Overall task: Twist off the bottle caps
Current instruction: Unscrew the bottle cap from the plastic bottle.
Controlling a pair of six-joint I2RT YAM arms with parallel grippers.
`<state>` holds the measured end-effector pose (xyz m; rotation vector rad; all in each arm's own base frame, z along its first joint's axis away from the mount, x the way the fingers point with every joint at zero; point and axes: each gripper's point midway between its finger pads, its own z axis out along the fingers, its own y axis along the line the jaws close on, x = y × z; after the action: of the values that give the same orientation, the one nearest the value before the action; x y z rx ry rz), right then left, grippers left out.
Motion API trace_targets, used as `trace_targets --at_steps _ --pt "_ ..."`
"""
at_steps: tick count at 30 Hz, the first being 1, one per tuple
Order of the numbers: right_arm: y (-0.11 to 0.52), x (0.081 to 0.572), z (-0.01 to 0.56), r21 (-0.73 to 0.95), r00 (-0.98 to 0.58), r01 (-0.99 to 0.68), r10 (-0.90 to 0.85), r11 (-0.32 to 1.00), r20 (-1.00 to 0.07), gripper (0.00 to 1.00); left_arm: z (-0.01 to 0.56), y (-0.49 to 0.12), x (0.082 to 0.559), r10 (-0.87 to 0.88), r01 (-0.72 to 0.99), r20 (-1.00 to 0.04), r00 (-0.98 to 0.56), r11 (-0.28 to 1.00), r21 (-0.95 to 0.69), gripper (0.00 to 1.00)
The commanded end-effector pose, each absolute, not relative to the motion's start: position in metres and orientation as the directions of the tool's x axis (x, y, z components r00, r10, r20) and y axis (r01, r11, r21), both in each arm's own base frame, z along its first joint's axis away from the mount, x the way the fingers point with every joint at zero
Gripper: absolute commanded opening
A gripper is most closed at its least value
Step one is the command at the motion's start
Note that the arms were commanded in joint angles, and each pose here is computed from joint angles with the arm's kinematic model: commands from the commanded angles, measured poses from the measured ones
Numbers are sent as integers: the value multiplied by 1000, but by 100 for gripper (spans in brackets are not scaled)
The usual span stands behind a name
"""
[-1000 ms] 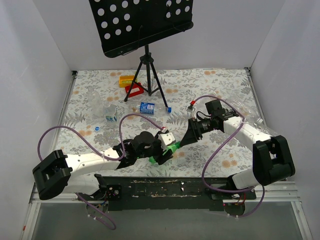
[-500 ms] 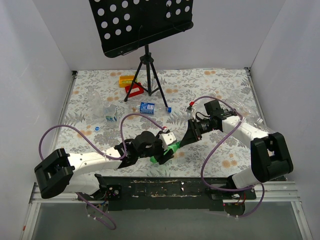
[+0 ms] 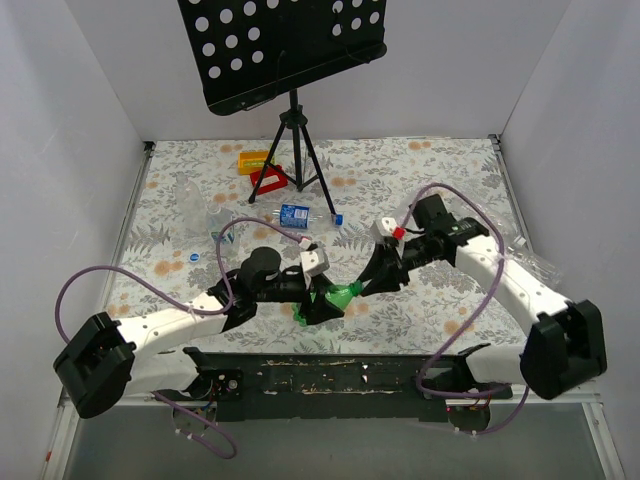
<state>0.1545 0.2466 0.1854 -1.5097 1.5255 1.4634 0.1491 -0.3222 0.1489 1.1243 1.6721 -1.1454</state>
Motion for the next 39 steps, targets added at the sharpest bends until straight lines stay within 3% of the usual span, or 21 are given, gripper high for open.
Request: trace_targets --at_steps 1,8,17,22,25,28,35,39 --pt "237 163 189 -260 334 -924 -261 -279 -906 2 176 -314 122 179 943 -929 -325 -13 -332 11" --pt "239 179 198 -307 368 -923 -305 -232 -878 2 171 -316 130 208 934 -915 -345 -14 -356 11" --pt "239 164 188 -176 236 -960 -293 -218 -926 6 162 -314 146 237 948 -918 -319 69 -311 10" --pt "242 166 188 -51 105 -983 -311 -175 -945 24 156 -311 152 247 949 -917 -313 118 -292 10" --pt "243 169 189 6 42 -990 -331 -141 -943 49 153 -310 155 251 947 -915 -317 139 -290 10" --pt "243 174 193 54 -14 -993 -354 -101 -935 63 150 -309 155 259 946 -912 -318 150 -287 10" --pt "238 175 198 127 -90 -990 -414 -62 -906 76 150 -308 154 260 946 -915 -310 178 -270 10" --pt "234 173 196 140 -104 -989 -430 -53 -897 77 148 -307 151 269 946 -912 -308 193 -262 10"
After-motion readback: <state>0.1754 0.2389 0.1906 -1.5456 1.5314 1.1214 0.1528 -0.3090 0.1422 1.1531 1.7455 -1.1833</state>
